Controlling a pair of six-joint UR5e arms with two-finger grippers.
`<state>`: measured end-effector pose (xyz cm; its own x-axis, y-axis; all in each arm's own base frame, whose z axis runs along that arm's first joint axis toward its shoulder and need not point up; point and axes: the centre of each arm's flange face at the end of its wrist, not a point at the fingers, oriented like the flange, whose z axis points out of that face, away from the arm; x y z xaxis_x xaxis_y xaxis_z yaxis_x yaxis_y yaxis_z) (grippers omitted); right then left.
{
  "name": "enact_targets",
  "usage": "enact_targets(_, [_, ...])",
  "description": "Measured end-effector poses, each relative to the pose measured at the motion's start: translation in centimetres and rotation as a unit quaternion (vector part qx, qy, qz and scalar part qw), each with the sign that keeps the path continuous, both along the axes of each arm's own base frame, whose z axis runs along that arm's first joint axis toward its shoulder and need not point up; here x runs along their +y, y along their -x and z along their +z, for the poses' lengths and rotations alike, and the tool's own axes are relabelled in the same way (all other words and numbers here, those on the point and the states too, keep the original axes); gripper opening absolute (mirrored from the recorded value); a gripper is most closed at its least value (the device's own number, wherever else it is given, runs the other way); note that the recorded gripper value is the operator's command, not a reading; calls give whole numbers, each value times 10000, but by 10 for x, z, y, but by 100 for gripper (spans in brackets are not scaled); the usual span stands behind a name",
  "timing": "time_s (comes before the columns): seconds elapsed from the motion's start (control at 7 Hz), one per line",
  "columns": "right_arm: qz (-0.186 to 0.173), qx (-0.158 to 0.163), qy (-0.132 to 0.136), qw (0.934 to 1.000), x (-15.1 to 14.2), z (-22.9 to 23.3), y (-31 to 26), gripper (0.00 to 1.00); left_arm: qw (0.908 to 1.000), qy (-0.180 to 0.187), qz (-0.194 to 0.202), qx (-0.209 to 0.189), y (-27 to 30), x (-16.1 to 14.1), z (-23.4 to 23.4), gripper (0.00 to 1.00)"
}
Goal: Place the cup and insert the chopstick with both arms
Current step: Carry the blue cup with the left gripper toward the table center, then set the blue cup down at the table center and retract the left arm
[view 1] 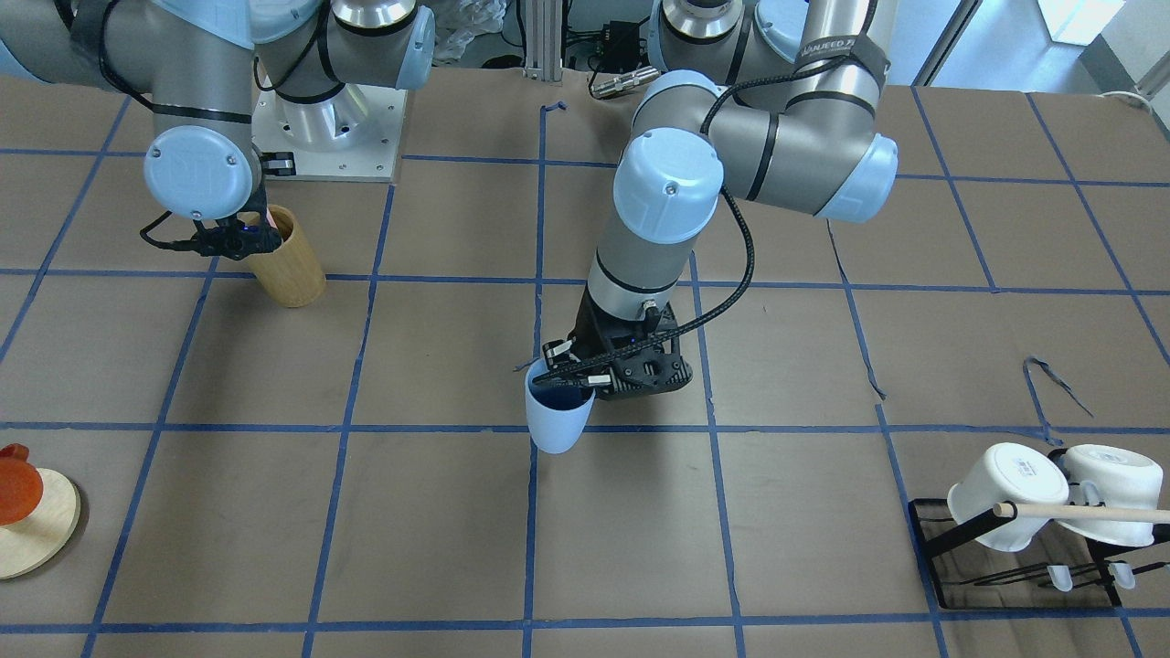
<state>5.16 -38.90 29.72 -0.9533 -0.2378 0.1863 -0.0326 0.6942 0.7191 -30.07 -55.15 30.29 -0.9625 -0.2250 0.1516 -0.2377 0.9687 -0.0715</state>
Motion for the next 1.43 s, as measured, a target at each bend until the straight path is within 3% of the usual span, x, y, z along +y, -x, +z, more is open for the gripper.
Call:
enact_targets(0.29, [-106,-110,-106,9998,-5,20,-2,24,9997,-6,-70,-242,16,-11,-22,0])
enact_targets(0.43, [-159,-163,-184,9996,-7,33,-3,16,9995,-33,-57,-317,19,-12,-29,0])
enact_targets(0.57, [-212,-221,-278,9991,-8,46,-4,22,9994,-69,-37,-345,22,-11,-34,0])
enact_targets(0.71, [-241,-259,-347,9988,-8,55,-5,63,9994,-100,-9,-329,23,-11,-37,2])
enact_targets(1.0, [-211,-275,-408,9986,-9,56,-6,70,9995,-163,35,-257,27,-10,-40,13])
enact_targets(1.14, [-164,-228,-396,9988,-9,51,-5,70,9995,-189,32,-250,28,-9,-42,32])
enact_targets(1.43, [-31,-67,-298,9995,-8,29,0,68,9994,-216,-1,-255,30,-8,-46,100])
